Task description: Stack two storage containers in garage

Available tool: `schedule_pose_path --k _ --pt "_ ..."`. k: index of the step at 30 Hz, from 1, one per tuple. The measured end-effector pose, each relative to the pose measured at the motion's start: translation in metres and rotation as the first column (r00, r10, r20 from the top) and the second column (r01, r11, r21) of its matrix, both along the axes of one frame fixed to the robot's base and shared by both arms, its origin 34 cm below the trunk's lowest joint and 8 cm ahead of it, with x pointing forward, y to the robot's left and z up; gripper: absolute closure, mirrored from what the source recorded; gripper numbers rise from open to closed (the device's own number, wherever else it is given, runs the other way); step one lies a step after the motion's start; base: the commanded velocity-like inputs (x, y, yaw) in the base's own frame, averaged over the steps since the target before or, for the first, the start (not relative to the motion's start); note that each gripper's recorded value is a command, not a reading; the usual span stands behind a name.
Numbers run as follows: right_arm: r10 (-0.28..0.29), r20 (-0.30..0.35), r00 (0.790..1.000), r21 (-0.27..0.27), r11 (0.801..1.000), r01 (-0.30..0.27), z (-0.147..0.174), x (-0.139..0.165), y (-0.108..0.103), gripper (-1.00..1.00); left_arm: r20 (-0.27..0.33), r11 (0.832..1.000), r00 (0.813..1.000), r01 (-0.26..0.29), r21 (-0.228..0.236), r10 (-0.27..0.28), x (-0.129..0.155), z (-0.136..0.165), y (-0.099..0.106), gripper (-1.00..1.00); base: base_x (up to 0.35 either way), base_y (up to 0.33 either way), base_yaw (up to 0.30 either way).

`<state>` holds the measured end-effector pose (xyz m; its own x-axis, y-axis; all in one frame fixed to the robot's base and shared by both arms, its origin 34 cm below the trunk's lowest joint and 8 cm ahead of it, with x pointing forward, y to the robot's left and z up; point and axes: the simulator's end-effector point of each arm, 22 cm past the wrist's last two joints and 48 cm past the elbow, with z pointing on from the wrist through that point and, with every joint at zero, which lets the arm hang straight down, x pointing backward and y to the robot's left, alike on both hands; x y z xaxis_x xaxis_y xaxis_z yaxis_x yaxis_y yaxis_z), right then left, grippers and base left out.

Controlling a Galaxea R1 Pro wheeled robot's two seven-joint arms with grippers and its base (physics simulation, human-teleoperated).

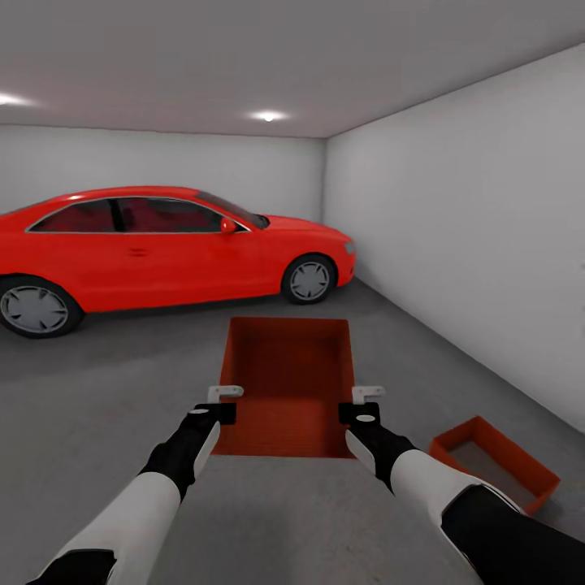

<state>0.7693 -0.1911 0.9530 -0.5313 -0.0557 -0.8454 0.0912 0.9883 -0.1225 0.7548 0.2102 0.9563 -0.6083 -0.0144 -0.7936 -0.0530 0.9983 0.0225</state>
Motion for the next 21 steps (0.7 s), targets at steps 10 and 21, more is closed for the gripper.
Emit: schedule_pose_path --k 10,21 --pt "0.000 0.000 1.000 0.000 1.000 0.000 0.0000 0.0000 0.0001 1.00 0.000 1.000 1.000 0.000 0.000 0.000 0.0000 0.0000 0.0001 1.00 0.321 0.000 -0.242" --pt "0.000 -0.001 1.000 0.000 1.000 0.000 -0.0001 -0.0001 0.0001 1.00 -0.001 1.000 1.000 0.000 0.000 0.000 -0.0001 -0.0001 0.0001 1.00 0.321 0.000 -0.138"
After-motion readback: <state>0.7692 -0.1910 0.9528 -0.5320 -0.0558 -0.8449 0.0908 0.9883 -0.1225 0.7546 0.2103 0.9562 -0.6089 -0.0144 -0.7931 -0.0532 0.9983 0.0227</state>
